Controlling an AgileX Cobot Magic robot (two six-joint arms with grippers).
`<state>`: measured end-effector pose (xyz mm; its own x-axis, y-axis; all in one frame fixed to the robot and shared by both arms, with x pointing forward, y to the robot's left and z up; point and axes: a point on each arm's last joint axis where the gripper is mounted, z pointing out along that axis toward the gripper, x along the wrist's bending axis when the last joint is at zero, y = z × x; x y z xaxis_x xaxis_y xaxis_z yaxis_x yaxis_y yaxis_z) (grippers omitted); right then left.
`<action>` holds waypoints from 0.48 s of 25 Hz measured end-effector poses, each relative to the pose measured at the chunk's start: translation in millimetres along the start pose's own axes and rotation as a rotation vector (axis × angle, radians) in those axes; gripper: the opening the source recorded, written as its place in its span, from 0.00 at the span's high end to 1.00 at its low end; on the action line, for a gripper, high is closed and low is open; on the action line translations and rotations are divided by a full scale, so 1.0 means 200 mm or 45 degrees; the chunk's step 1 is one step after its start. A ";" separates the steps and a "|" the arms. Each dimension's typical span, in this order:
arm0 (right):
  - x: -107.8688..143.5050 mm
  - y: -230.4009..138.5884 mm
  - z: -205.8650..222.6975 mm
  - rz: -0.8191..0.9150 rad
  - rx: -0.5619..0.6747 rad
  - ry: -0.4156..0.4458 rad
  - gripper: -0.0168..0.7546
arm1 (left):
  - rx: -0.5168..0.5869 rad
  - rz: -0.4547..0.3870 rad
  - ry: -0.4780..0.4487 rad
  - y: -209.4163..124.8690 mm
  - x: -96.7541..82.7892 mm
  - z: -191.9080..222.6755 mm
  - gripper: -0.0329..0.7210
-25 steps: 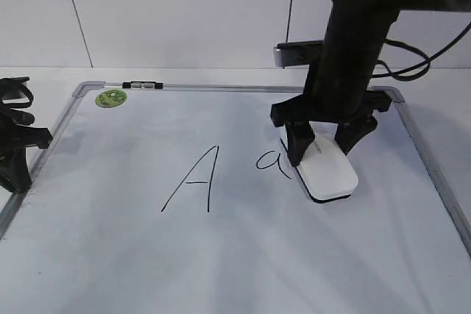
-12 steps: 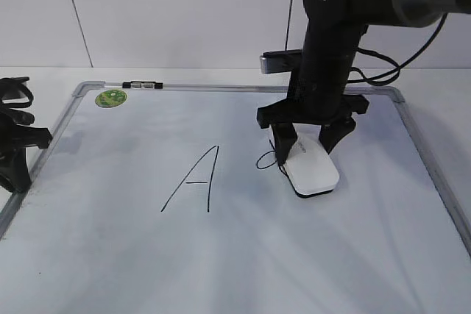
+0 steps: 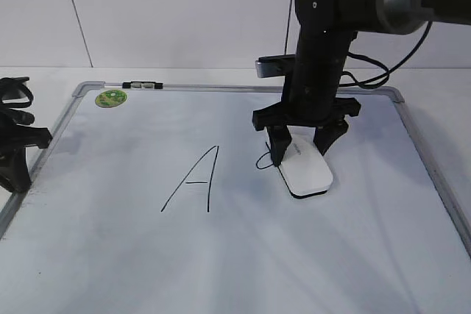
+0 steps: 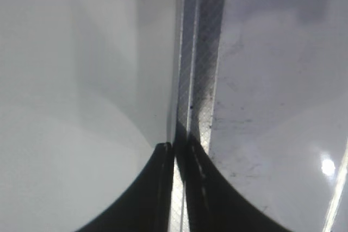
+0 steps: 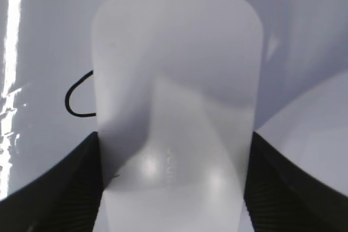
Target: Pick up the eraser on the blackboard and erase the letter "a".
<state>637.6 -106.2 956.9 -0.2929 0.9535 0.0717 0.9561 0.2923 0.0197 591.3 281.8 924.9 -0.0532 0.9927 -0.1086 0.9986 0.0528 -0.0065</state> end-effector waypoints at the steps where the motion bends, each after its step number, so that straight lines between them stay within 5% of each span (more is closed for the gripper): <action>1: 0.00 0.00 0.00 0.000 0.002 0.000 0.25 | 0.000 0.000 0.000 0.00 0.00 0.00 0.90; 12: 0.04 -0.01 0.00 -0.022 0.005 0.007 0.25 | 0.002 -0.001 -0.001 0.00 0.00 0.00 0.90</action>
<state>634.1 -98.8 956.7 -0.3092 0.9479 0.0771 0.9510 0.3088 0.0170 591.2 281.7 924.9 -0.0540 0.9925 -0.1097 0.9985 0.0535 -0.0082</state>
